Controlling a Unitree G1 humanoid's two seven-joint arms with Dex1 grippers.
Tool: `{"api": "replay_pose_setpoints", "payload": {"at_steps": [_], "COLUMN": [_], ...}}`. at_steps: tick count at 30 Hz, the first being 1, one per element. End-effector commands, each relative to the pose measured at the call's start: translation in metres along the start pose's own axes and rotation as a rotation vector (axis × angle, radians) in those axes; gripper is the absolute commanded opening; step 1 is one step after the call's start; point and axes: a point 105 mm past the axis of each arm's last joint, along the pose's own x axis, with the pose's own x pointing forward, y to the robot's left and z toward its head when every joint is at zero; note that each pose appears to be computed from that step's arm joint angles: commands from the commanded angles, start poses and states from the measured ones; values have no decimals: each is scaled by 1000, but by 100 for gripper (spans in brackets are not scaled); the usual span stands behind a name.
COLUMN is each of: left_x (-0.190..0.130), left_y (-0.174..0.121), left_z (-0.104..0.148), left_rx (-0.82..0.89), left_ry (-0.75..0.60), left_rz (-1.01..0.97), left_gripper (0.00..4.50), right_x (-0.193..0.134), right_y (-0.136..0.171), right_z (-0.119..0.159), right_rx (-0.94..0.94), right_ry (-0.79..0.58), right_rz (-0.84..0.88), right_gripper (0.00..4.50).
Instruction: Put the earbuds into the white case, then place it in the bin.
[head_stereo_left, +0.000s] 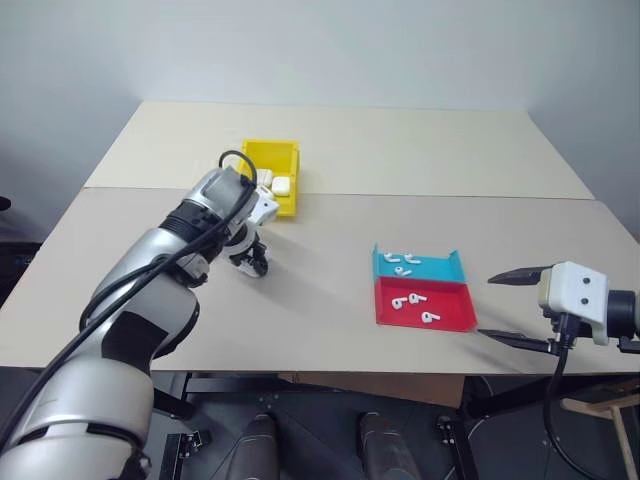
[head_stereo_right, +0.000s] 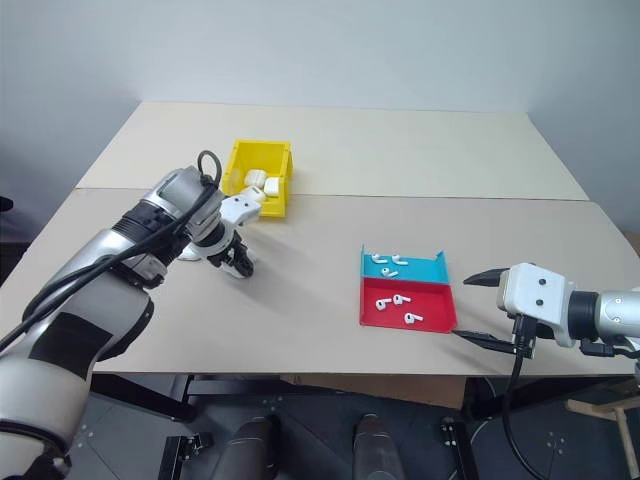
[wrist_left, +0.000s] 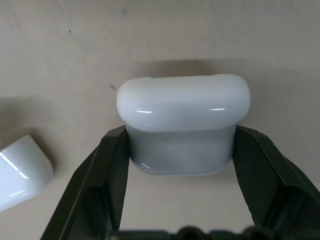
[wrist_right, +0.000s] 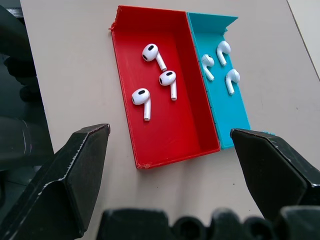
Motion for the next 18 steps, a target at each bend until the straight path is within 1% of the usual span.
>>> {"api": "replay_pose_setpoints", "payload": {"at_steps": [1,3,5,6,7,10,11,12,14,16,18], "left_x": [-33,-50,-71,-80,-88,-102,-105,-99,-94,-92,-90], "left_y": [13,9,1,-2,-3,-19,-24,-31,-46,-65,-80], "left_z": [22,33,43,48,45,38,34,27,18,7,-3], "left_rx": [23,24,16,90,151,314,354,374,455,551,651], "left_ry": [-148,-245,-385,-529,-624,-990,-1077,-1068,-1167,-1328,-1444], "left_rz": [59,17,-83,-87,-75,-12,15,-22,-40,-81,-138], "left_gripper": [278,278,278,278,278,278,278,278,278,278,278], "right_x": [-7,-9,-12,-14,-14,-13,-12,-11,-8,-2,4], "right_y": [-10,-13,-16,-17,-17,-23,-24,-24,-24,-21,-16], "right_z": [7,11,17,22,28,39,40,40,42,44,42], "right_rx": [-31,-44,-80,-98,-124,-167,-173,-141,-146,-150,-169], "right_ry": [-7,-16,-31,-40,-50,-32,-19,13,40,69,116], "right_rz": [-45,-52,-56,-36,-16,29,38,74,116,174,236], "right_gripper": [450,450,450,450,450,450,450,450,450,450,450]}}
